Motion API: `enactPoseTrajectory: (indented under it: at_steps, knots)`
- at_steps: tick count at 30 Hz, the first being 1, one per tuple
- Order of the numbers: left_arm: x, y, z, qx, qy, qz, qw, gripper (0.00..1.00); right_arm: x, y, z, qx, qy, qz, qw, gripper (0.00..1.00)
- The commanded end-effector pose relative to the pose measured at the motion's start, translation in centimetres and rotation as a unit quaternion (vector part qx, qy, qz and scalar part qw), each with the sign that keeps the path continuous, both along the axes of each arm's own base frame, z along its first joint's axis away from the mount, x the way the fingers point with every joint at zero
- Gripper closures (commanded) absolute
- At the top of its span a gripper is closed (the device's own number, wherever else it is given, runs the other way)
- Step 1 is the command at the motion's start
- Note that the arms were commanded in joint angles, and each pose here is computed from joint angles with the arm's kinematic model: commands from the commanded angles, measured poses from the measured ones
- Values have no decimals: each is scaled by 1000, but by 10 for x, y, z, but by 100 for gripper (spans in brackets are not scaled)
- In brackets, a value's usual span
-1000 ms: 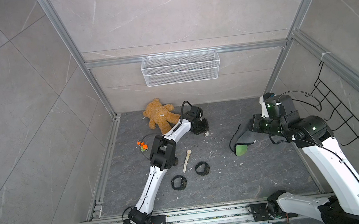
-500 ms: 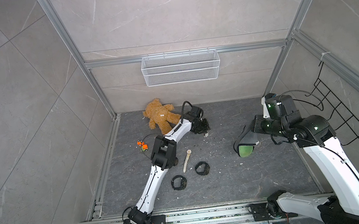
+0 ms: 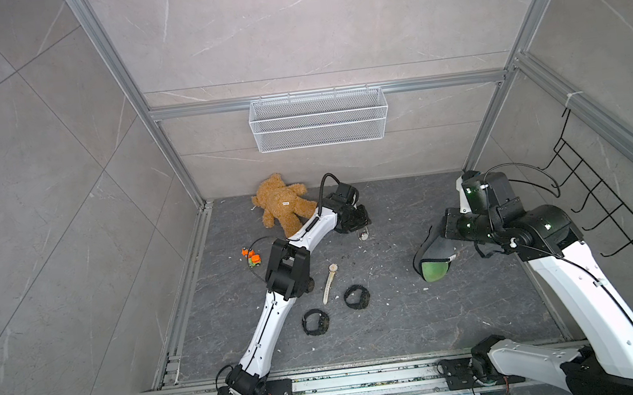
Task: Wipe the watch dial
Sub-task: Place the watch at the center of the board.
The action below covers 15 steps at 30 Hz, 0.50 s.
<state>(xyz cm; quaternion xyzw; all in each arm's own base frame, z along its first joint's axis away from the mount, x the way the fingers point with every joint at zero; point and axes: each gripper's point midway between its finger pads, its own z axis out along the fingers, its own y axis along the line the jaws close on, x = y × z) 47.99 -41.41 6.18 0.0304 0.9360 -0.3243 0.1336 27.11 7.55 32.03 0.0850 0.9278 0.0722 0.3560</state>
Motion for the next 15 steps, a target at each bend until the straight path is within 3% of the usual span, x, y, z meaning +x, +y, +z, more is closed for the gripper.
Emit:
enactPoseTrajectory:
  at_steps: [1, 8, 15]
  knots:
    - [-5, 11, 83, -20, -64, -7, 998, 66, 0, 2, -15, 0, 16, 6, 1000, 100]
    - [-51, 60, 122, 6, -89, 11, 996, 67, 14, 10, -53, -16, 55, 15, 998, 100]
    - [-117, 121, 103, 47, -29, 51, 997, 68, 42, 20, -81, -37, 81, 22, 996, 100]
